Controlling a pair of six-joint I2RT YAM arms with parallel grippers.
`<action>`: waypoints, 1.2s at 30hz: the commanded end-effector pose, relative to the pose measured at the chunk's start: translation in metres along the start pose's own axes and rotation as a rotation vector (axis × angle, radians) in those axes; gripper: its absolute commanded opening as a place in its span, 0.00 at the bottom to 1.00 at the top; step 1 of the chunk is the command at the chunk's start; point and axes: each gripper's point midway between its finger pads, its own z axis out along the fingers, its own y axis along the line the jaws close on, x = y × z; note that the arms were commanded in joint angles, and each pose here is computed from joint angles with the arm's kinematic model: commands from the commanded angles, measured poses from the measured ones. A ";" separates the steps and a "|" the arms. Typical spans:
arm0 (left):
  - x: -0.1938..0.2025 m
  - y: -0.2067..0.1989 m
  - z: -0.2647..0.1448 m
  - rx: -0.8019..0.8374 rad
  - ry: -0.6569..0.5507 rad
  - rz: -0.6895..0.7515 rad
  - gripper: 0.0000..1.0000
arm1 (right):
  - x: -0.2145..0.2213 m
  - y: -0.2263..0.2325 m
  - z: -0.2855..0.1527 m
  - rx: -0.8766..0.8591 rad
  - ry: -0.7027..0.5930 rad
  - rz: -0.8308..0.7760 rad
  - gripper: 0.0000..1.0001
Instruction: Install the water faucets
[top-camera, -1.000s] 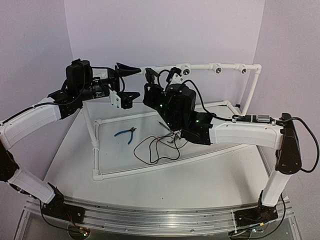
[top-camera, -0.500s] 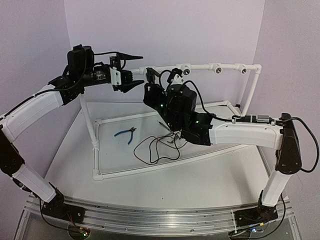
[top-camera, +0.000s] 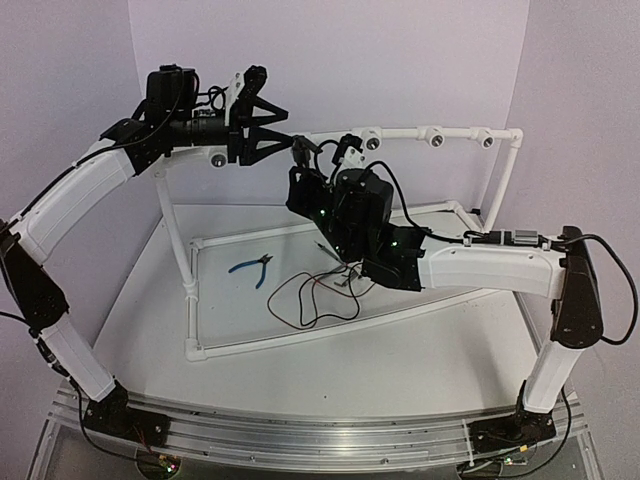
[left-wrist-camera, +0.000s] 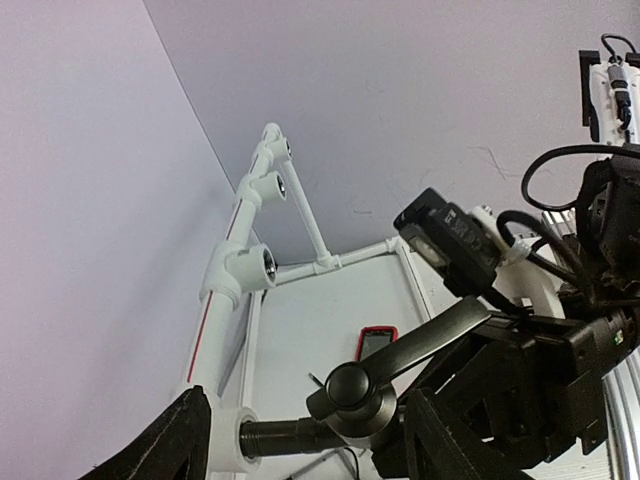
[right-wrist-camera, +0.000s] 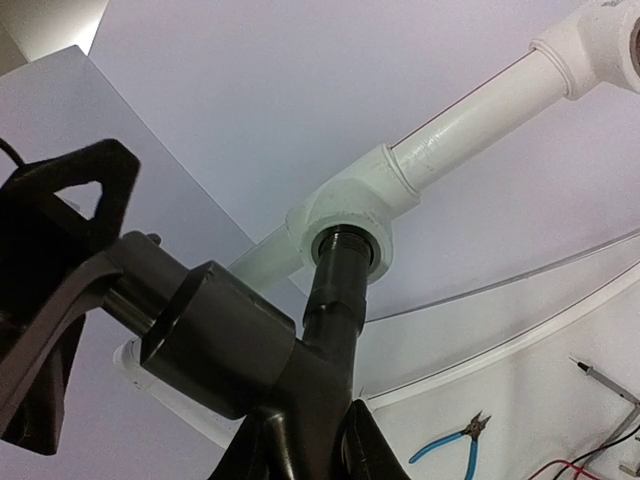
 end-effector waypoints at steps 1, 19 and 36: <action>0.006 -0.002 0.001 0.025 0.034 -0.214 0.67 | -0.100 0.012 -0.007 -0.009 -0.272 0.148 0.00; 0.016 -0.014 0.026 0.077 0.009 -0.222 0.53 | -0.095 0.016 -0.003 -0.027 -0.256 0.125 0.00; 0.013 -0.011 0.027 0.059 0.015 -0.247 0.00 | -0.087 0.019 -0.001 -0.052 -0.229 0.082 0.00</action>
